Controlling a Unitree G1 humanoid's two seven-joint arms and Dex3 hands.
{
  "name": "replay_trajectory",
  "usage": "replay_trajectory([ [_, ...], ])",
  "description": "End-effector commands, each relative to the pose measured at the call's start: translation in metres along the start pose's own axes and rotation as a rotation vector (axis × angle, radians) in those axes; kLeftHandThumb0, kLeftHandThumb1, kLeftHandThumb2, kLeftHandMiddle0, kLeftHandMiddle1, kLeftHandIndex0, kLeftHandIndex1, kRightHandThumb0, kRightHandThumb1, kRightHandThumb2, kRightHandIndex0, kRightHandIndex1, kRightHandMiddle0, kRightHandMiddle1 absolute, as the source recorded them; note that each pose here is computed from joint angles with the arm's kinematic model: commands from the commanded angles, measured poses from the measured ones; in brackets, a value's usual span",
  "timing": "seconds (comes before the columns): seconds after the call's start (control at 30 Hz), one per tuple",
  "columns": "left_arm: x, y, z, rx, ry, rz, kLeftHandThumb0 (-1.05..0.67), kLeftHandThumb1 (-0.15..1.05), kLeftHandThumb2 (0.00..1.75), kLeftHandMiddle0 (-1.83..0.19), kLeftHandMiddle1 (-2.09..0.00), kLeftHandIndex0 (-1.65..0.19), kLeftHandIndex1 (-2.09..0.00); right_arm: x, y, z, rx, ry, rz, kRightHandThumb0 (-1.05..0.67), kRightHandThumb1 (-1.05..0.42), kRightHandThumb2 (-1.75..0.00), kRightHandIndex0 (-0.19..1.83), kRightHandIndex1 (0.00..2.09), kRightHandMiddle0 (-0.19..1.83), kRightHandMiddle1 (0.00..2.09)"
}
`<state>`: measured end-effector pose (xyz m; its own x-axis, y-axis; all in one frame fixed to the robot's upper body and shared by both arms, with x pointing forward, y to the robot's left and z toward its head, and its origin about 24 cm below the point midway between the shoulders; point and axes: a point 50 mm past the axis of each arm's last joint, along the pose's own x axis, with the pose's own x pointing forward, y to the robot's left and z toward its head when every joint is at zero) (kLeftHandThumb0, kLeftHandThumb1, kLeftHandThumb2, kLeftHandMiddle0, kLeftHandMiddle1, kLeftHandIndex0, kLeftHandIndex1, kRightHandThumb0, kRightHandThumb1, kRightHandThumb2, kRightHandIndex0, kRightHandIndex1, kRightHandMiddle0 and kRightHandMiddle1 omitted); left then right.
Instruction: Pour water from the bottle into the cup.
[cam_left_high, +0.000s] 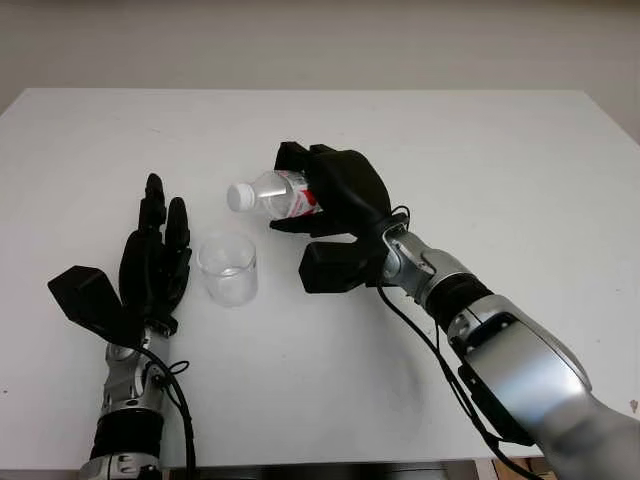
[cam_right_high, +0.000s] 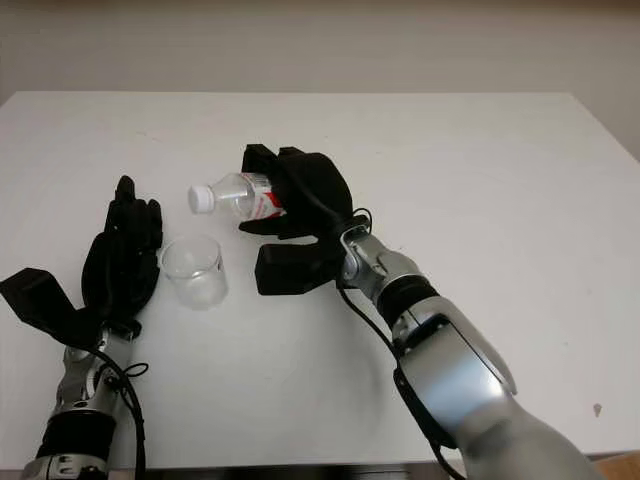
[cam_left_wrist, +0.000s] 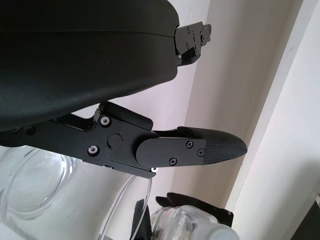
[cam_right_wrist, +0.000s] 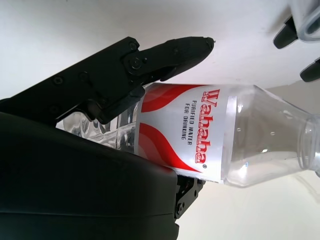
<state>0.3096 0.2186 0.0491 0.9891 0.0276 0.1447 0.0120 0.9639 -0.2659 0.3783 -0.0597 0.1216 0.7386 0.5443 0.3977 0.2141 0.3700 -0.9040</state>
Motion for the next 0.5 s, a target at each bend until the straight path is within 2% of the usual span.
replay_trajectory([
  [0.0,-0.0116,0.0018,-0.0187,-0.025,0.067,0.026,-0.71,1.05,0.38,0.16,-0.06,0.18,-0.04,0.0101,-0.0119,0.0022,-0.045,-0.039,-0.039,-0.43,-1.05,-0.25,1.29,2.09,0.84,2.09],
  [0.27,-0.0114,-0.0003,-0.0201,-0.037,0.066,0.026,-0.72,1.05,0.37,0.17,-0.05,0.19,-0.04,0.012,-0.0116,0.0052,-0.095,-0.082,-0.02,-0.44,-1.05,-0.27,1.25,2.09,0.8,2.09],
  [0.47,-0.0113,-0.0015,-0.0207,-0.036,0.066,0.032,-0.72,1.05,0.37,0.16,-0.05,0.19,-0.04,0.0105,-0.0126,0.0094,-0.154,-0.159,-0.076,-0.44,-1.05,-0.25,1.21,2.09,0.77,2.09],
])
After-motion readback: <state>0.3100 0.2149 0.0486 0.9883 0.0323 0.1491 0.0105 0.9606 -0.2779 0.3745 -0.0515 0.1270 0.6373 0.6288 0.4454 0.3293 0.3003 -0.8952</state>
